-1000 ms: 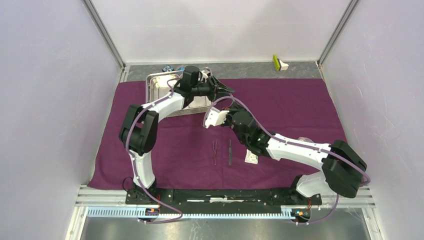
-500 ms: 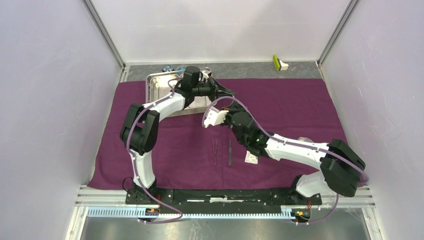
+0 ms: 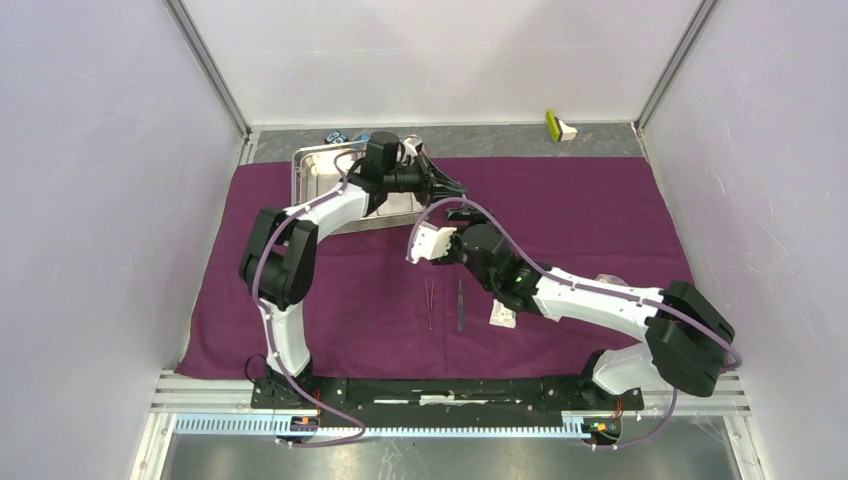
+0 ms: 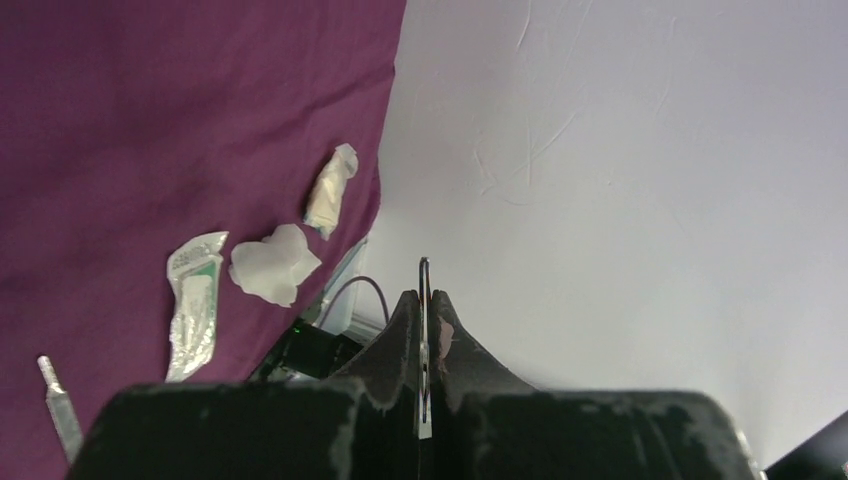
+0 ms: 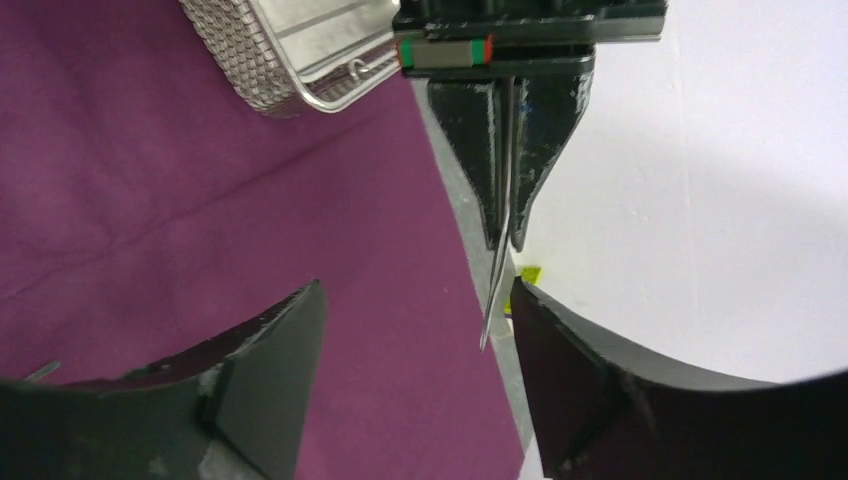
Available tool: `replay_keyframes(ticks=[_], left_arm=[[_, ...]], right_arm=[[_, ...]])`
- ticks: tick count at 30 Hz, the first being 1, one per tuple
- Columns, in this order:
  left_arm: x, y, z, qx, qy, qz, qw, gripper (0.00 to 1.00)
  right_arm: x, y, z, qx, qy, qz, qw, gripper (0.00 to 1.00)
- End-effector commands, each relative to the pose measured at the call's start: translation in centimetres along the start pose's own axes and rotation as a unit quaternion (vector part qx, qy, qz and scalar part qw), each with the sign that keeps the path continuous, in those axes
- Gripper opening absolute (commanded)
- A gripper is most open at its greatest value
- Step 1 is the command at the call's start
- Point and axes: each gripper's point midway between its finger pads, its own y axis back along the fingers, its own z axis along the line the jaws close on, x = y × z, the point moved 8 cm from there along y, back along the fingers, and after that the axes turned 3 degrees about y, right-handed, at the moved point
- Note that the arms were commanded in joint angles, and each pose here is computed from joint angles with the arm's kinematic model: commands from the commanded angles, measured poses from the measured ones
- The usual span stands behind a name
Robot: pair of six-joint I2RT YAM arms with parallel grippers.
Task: Open and lay out the surgical kit
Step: Adjust the medical item, then place the medical item in the surgical kit.
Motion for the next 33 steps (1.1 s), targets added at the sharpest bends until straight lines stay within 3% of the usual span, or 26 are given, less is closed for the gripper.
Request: replay_keyframes(ticks=[1, 5, 11, 23, 33], left_arm=[[-0.9, 1.8, -1.1, 0.002, -0.105, -0.016, 0.994, 0.02], [-1.2, 3.8, 0.0, -0.051, -0.164, -0.028, 0.985, 0.02], [0.7, 7.5, 2.4, -0.17, -0.275, -0.042, 0.945, 0.02], [7.1, 11.0, 8.3, -0.36, -0.396, 0.006, 0.845, 0.02], [9.3, 11.4, 12.9, -0.394, -0.281, 0.003, 0.875, 0.02]], right_arm=[[-0.1, 1.1, -2.0, -0.034, -0.08, -0.052, 0.995, 0.77], [1.3, 1.9, -3.5, -0.074, -0.135, -0.084, 0.984, 0.79], [4.1, 2.9, -3.8, -0.083, -0.161, -0.076, 0.98, 0.78], [7.9, 2.7, -2.3, -0.093, -0.2, -0.042, 0.975, 0.78], [11.2, 1.8, -1.4, -0.081, -0.203, 0.009, 0.976, 0.78]])
